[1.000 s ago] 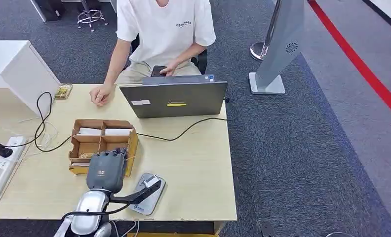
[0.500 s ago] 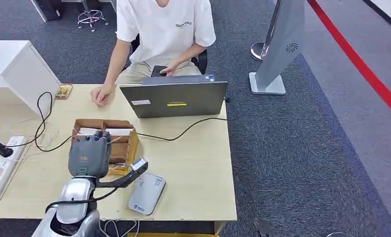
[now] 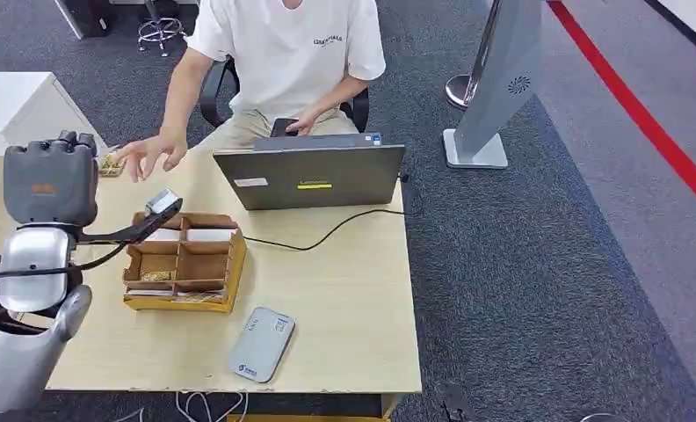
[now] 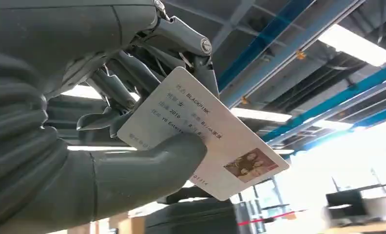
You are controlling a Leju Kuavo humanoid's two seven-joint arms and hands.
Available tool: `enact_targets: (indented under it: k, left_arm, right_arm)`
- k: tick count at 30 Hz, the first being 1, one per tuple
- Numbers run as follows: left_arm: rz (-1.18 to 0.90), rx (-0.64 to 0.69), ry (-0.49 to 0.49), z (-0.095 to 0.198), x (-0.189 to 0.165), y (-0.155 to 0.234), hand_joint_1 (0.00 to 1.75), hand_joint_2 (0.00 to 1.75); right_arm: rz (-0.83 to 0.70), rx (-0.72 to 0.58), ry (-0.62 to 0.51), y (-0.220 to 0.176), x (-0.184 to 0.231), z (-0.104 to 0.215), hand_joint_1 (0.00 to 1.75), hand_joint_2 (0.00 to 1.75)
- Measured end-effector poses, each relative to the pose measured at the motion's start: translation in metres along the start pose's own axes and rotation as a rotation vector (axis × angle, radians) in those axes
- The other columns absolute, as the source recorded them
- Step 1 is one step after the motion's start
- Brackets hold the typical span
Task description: Pass the card to the sensor for recognition and then transmit it.
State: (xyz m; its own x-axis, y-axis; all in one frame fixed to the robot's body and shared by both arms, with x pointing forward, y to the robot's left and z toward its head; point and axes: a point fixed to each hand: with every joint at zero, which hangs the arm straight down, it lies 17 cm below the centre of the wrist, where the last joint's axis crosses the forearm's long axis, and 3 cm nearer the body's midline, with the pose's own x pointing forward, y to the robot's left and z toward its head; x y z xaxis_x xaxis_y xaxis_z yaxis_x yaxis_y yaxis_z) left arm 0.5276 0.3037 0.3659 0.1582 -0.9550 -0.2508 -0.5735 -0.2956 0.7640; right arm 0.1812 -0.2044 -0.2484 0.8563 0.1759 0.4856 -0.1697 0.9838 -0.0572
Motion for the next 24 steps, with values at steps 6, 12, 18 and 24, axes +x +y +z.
enact_targets:
  k: [6,12,18,24]
  left_arm:
    - [-0.058,-0.034,0.044,-0.008,-0.026,-0.019,1.75,1.75]
    - [-0.076,-0.050,0.053,-0.011,-0.032,-0.023,1.75,1.75]
    - [-0.071,-0.053,0.040,-0.012,-0.032,-0.024,0.00,1.75]
    - [-0.031,-0.051,0.053,-0.012,-0.037,-0.022,0.00,1.75]
  right_arm:
    - [0.031,-0.012,0.027,-0.003,-0.008,0.000,0.00,1.75]
    - [0.055,-0.030,0.048,-0.011,-0.018,0.001,0.00,1.75]
    - [0.069,-0.034,0.060,-0.013,-0.024,0.002,0.00,1.75]
    - [0.090,-0.035,0.062,-0.013,-0.027,0.003,0.00,1.75]
